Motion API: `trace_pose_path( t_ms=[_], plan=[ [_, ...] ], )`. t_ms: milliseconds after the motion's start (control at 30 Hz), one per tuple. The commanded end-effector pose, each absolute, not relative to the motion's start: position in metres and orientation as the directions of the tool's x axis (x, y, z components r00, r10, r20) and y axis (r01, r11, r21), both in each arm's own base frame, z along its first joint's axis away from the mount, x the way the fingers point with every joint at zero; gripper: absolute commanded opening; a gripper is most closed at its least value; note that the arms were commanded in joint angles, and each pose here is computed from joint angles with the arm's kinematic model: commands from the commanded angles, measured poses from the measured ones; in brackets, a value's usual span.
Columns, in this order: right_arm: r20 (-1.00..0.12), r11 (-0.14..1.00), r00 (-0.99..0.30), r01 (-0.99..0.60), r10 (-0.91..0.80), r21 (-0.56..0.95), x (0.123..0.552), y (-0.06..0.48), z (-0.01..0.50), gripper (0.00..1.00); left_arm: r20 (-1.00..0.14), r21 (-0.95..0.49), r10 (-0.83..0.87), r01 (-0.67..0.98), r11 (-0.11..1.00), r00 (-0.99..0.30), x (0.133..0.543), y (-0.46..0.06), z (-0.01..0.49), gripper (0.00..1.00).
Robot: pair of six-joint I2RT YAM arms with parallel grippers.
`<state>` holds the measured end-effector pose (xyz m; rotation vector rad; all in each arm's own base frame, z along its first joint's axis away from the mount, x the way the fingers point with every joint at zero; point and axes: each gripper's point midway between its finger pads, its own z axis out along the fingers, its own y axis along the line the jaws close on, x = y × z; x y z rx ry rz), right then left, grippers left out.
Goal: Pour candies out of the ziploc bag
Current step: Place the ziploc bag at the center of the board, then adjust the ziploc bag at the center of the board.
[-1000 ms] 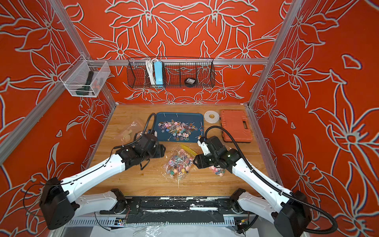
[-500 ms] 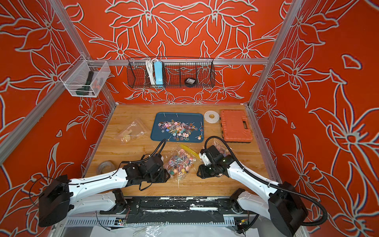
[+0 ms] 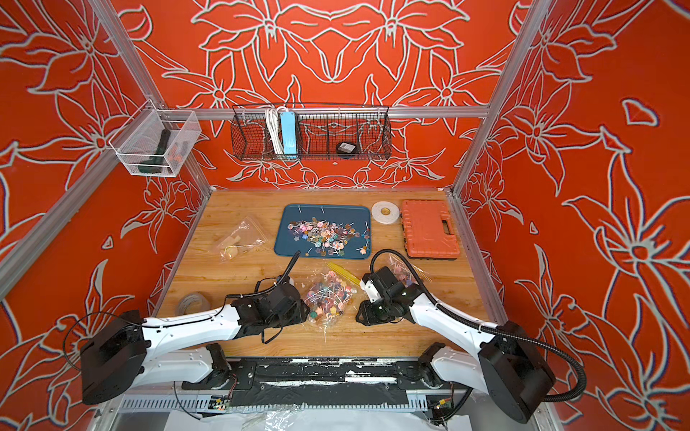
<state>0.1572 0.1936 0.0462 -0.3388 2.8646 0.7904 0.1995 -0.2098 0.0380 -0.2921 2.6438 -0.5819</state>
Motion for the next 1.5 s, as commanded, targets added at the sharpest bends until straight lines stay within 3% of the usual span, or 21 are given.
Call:
trace_pose_path(
  t_ms=[0,200,567,967,1267,1367,1467],
  plan=[
    [-0.192,0.828,-0.964,-0.258,-0.185,0.497,0.153,0.196,0.044,0.37,-0.368,-0.439,-0.321,-0.141,0.887,-0.872,0.211,-0.205,0.033,0.49],
    [-0.197,0.829,-0.963,-0.260,-0.184,0.495,0.153,0.195,0.045,0.35,-0.378,-0.420,-0.321,-0.148,0.895,-0.869,0.216,-0.203,0.027,0.38],
    [-0.204,0.819,-0.962,-0.264,-0.183,0.510,0.154,0.199,0.050,0.31,-0.453,-0.338,-0.363,-0.220,0.915,-0.815,0.230,-0.163,0.038,0.00],
    [-0.217,0.789,-0.962,-0.262,-0.166,0.557,0.151,0.205,0.060,0.31,-0.521,-0.182,-0.340,-0.288,0.940,-0.783,0.260,-0.104,0.062,0.00],
    [-0.223,0.786,-0.962,-0.259,-0.159,0.562,0.150,0.204,0.062,0.31,-0.598,-0.149,-0.296,-0.259,0.954,-0.745,0.296,-0.096,0.090,0.24],
    [-0.226,0.788,-0.962,-0.258,-0.155,0.559,0.151,0.204,0.062,0.31,-0.606,-0.134,-0.279,-0.250,0.959,-0.745,0.303,-0.098,0.096,0.40],
    [-0.238,0.803,-0.961,-0.251,-0.140,0.540,0.154,0.200,0.064,0.31,-0.591,-0.149,-0.272,-0.229,0.962,-0.759,0.303,-0.104,0.107,0.43]
  ],
)
